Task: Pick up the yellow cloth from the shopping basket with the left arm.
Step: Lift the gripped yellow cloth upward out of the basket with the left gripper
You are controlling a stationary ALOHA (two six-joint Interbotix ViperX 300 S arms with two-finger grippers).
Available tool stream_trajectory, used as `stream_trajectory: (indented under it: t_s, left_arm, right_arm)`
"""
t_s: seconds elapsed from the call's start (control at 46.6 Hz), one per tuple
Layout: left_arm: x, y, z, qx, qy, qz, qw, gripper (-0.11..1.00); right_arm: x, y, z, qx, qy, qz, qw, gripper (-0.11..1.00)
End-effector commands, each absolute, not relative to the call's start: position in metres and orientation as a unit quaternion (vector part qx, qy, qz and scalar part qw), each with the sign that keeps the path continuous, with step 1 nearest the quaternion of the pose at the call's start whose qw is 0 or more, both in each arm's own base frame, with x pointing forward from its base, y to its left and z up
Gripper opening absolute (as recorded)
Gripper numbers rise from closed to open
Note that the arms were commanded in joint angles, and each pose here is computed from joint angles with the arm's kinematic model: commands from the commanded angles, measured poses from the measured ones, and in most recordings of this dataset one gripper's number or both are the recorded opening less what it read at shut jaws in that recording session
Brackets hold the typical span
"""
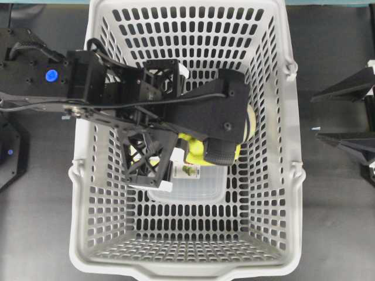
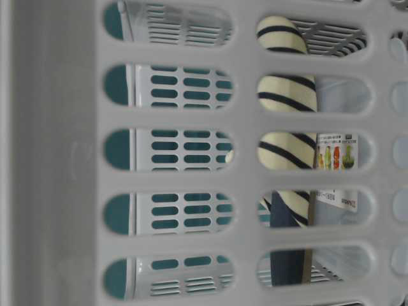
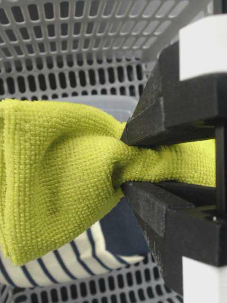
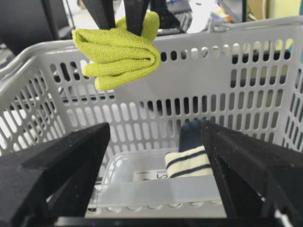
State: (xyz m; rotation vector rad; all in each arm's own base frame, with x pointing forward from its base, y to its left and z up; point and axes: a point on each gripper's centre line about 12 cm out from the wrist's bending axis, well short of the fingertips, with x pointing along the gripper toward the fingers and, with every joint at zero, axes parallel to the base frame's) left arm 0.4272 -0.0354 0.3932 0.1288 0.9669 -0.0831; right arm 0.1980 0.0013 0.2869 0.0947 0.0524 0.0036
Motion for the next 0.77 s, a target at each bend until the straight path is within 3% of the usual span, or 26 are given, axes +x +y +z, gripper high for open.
stream_trajectory:
  t_s: [0.0, 0.751]
  left_arm:
    - [0.4240, -0.0354, 0.4026, 0.061, 0.453, -0.039, 0.889, 0.20]
    - [0.4252, -0.0355, 0.4001, 0.061, 0.456, -0.038, 0.887, 0.20]
  right_arm:
    - [0.1993, 0.0010, 0.2904, 0.049, 0.019, 0.001, 0.999, 0.75]
    - [0.1993, 0.0009, 0.2904, 0.050, 0.019, 0.001, 0.999, 0.75]
